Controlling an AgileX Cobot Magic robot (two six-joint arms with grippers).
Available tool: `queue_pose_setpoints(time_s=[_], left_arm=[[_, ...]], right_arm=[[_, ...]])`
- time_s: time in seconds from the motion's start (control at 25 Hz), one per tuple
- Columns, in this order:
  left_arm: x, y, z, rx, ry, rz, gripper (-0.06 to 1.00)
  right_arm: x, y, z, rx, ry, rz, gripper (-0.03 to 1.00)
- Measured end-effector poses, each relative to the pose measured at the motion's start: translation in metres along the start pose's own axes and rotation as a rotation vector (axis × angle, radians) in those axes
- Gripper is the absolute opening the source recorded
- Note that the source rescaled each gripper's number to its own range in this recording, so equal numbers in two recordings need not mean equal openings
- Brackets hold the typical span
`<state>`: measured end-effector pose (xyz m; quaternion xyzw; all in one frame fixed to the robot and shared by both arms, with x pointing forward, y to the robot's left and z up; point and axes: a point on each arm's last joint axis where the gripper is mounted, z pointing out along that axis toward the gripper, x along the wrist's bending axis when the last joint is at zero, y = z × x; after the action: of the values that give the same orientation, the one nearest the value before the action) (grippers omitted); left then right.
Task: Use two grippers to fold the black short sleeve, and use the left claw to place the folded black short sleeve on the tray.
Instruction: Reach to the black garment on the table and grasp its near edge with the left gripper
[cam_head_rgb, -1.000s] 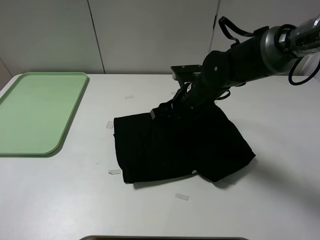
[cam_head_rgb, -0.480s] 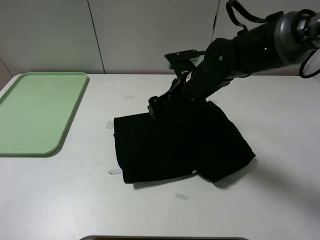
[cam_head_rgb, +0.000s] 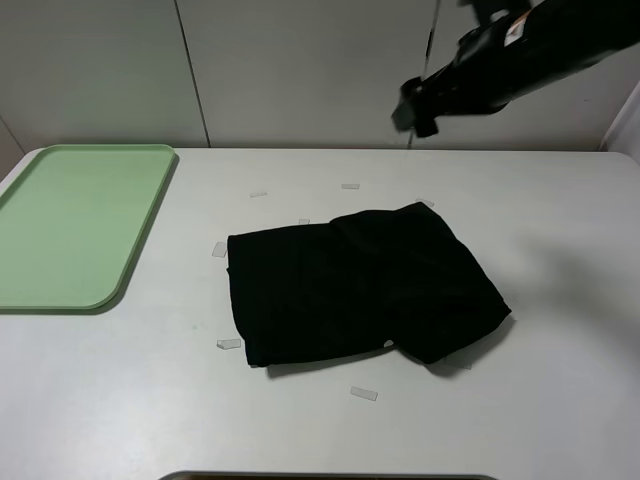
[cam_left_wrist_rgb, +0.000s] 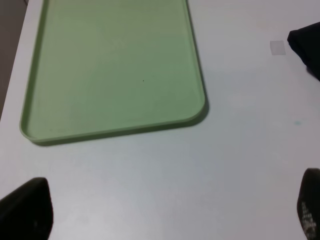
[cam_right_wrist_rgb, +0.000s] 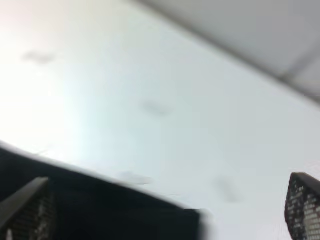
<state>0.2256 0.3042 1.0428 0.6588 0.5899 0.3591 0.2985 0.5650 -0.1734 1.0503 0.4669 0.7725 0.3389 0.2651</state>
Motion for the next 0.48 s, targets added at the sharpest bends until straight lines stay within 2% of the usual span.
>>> queue_pose_setpoints(time_s=[0.04,0.12,0.2,0.24,0.28,0.36,0.48], left_arm=[[0.000,0.000,0.000,0.000,0.000,0.000,0.98],[0.000,0.000,0.000,0.000,0.000,0.000,0.98],[0.000,0.000,0.000,0.000,0.000,0.000,0.98],[0.000,0.000,0.000,0.000,0.000,0.000,0.98],[0.000,0.000,0.000,0.000,0.000,0.000,0.98],[0.000,0.000,0.000,0.000,0.000,0.000,0.98],[0.000,0.000,0.000,0.000,0.000,0.000,0.98]], right_arm=[[0.000,0.000,0.000,0.000,0.000,0.000,1.00],[-0.036,0.004,-0.028,-0.031,-0.098,0.023,1.00],[-0.051,0.003,-0.045,-0.043,-0.151,0.025,1.00],[-0.073,-0.005,-0.074,-0.067,-0.239,0.039,1.00],[-0.082,-0.011,-0.089,-0.078,-0.282,0.056,1.00],[-0.091,-0.026,-0.121,-0.106,-0.352,0.086,1.00],[-0.087,-0.045,-0.167,-0.210,-0.425,0.139,1.00]])
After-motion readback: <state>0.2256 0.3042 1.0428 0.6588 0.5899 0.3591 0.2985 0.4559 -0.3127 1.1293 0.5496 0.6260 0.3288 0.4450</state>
